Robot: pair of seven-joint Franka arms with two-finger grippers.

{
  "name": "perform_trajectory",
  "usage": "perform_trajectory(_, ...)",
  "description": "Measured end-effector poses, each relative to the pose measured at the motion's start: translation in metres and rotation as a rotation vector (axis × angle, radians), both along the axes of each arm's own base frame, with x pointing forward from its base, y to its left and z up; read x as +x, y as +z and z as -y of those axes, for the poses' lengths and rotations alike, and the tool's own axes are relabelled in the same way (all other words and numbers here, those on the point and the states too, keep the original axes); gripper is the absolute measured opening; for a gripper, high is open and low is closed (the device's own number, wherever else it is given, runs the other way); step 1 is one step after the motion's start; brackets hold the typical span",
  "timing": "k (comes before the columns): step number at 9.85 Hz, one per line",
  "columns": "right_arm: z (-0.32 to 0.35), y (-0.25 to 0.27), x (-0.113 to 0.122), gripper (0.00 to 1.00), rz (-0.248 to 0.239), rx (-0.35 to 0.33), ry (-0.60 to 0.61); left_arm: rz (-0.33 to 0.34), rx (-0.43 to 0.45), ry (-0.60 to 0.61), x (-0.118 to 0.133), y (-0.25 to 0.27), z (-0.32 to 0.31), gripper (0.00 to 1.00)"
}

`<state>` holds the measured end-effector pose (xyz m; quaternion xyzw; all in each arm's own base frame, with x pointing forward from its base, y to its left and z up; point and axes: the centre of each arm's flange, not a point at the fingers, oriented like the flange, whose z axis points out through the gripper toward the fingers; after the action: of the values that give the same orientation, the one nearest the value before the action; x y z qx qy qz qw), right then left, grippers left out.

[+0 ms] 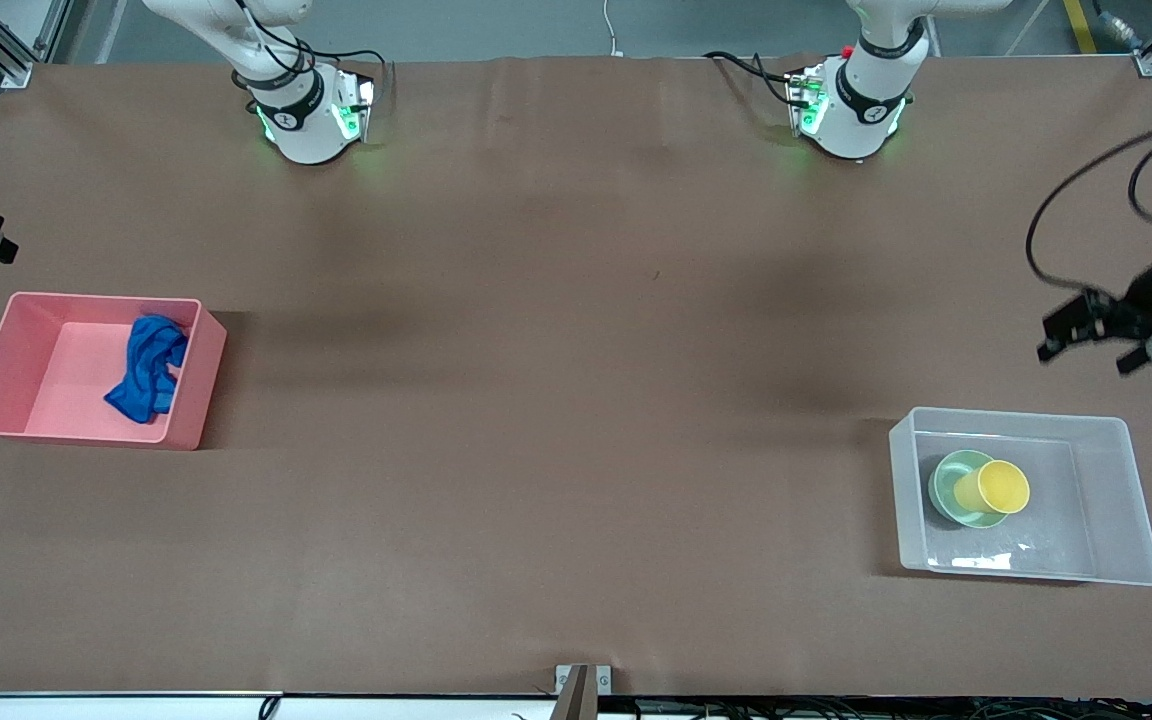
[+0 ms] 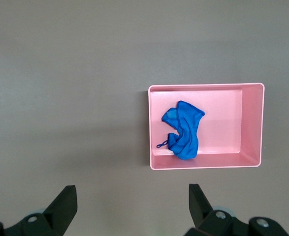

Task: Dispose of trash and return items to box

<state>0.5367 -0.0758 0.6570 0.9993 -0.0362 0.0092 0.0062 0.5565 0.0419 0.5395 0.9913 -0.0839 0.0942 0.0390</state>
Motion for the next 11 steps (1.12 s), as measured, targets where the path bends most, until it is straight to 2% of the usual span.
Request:
perform_trajectory(1, 0.0, 0.005, 0.0, 1.0, 0.011, -0.001, 0.0, -0.006, 0.002, 0.002, -0.012, 0.024, 0.016, 1.0)
perform_trajectory(2, 0.0, 0.009, -0.001, 1.0, 0.018, -0.002, 0.0, -0.024, 0.037, 0.0, -0.019, 0.047, 0.034, 1.0)
perform_trajectory(4, 0.0, 0.011, -0.002, 1.0, 0.013, -0.002, -0.001, -0.018, 0.112, 0.017, -0.023, 0.105, 0.066, 1.0)
perform_trajectory(6, 0.0, 0.012, -0.002, 1.0, 0.014, -0.002, 0.0, -0.04, 0.114, 0.026, -0.025, 0.142, 0.071, 1.0)
perform_trajectory(8, -0.001, 0.012, -0.003, 1.0, 0.013, -0.002, 0.0, -0.084, 0.091, 0.028, -0.019, 0.152, 0.072, 1.0)
perform_trajectory(11, -0.001, 0.012, -0.003, 1.0, 0.012, -0.002, 0.0, -0.148, 0.086, 0.072, -0.014, 0.133, 0.073, 1.0)
